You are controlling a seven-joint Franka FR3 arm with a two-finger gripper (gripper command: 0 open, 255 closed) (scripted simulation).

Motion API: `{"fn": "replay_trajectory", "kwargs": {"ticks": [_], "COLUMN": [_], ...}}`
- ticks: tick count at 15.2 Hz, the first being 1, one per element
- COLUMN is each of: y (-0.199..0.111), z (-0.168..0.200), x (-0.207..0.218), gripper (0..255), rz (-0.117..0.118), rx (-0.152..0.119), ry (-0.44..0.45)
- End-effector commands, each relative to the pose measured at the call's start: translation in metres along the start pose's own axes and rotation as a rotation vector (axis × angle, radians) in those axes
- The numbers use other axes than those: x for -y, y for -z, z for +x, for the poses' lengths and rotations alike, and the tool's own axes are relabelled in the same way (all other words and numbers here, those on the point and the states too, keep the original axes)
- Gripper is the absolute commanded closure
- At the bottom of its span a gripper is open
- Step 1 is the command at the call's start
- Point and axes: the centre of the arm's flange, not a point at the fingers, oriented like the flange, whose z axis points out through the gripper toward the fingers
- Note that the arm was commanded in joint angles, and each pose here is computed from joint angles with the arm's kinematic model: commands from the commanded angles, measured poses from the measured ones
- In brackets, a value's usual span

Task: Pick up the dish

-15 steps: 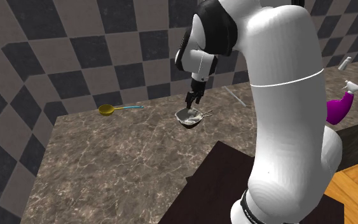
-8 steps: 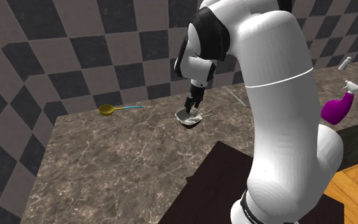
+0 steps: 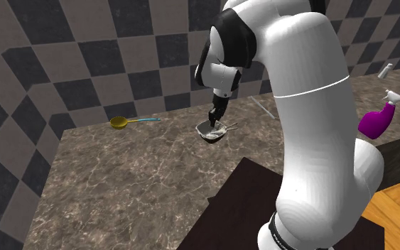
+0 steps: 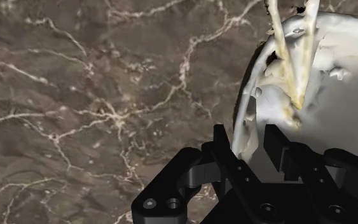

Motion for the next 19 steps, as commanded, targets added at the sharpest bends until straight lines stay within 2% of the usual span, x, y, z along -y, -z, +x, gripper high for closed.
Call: {"fn": "replay_trajectory", "kwargs": {"ticks": [1, 17, 19], "y": [-0.001, 0.076, 0.077], "z": [-0.001, 0.004, 0.004], "x": [0.0, 0.018, 0.018], "gripper": [255, 255, 255], "rz": [0.0, 0.0, 0.0], "rx": [0.002, 0.002, 0.002], "ry": [-0.001, -0.001, -0.001]}}
